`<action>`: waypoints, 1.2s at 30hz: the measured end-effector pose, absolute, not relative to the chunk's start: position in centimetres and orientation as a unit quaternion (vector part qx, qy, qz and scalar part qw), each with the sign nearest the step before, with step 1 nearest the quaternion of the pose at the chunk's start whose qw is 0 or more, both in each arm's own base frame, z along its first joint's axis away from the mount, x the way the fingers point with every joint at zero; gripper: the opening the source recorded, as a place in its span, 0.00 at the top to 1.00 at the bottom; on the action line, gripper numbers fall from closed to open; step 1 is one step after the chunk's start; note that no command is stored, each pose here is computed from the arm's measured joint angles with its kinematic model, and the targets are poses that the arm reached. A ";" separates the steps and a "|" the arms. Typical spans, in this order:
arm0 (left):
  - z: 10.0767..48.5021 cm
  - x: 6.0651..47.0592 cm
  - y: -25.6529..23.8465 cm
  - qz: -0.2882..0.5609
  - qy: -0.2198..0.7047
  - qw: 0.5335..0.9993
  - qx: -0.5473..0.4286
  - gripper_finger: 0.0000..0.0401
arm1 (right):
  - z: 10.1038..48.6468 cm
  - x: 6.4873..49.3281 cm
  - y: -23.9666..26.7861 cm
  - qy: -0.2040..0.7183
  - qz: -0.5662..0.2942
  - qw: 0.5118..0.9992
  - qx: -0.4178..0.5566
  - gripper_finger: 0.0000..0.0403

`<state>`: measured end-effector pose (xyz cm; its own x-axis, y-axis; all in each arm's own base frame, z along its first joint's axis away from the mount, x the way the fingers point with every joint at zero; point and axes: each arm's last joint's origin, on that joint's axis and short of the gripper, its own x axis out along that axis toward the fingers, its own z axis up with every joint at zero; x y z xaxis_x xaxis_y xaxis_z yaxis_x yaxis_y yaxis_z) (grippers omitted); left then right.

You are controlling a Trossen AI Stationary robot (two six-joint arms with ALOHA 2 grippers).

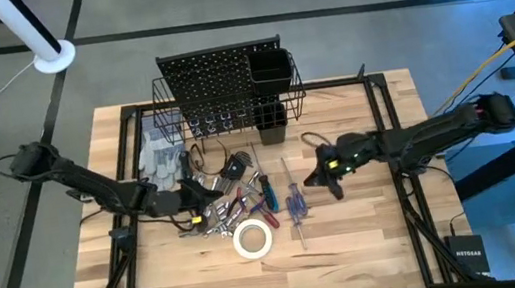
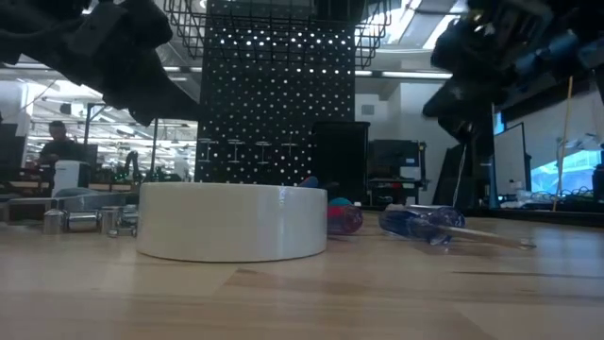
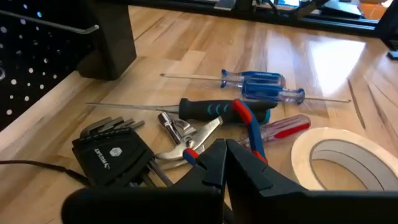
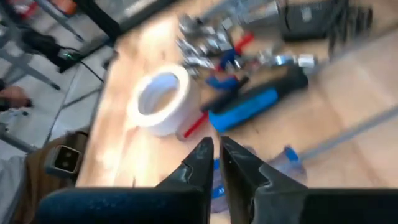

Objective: Hang tools onto peg board
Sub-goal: Hang the blue screwdriver on the pegboard

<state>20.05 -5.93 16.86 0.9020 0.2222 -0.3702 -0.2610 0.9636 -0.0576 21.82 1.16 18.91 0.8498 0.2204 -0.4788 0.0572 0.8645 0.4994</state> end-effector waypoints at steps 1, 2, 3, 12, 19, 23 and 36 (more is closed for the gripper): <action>16.9 20.1 -5.9 0.124 0.183 0.974 -0.053 1.00 | 18.6 22.3 1.3 0.286 0.036 0.921 0.262 0.88; 16.9 20.1 -5.9 0.124 0.184 0.974 -0.053 1.00 | 18.3 22.8 1.3 0.300 0.028 0.916 0.265 0.85; 16.9 20.1 -5.9 0.124 0.183 0.974 -0.054 1.00 | 18.1 23.3 1.3 0.317 0.021 0.909 0.270 0.82; 16.9 20.1 -5.9 0.128 0.181 0.972 -0.076 1.00 | 17.3 27.9 1.0 0.474 -0.119 0.830 0.268 0.46; 16.8 20.0 -5.9 0.131 0.181 0.971 -0.086 1.00 | 15.7 30.3 1.1 0.521 -0.158 0.784 0.297 0.39; 16.8 20.0 -5.9 0.133 0.182 0.970 -0.093 1.00 | 14.7 30.7 1.2 0.526 -0.162 0.778 0.303 0.38; 16.8 20.0 -5.9 0.133 0.182 0.969 -0.096 1.00 | 12.7 30.4 1.0 0.578 -0.171 0.769 0.211 0.54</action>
<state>20.02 -5.92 16.76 0.8979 0.2237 -0.3792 -0.2935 0.9461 -0.1368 30.39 0.97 12.73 0.2733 -0.0185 -0.9618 0.5068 0.8526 0.1276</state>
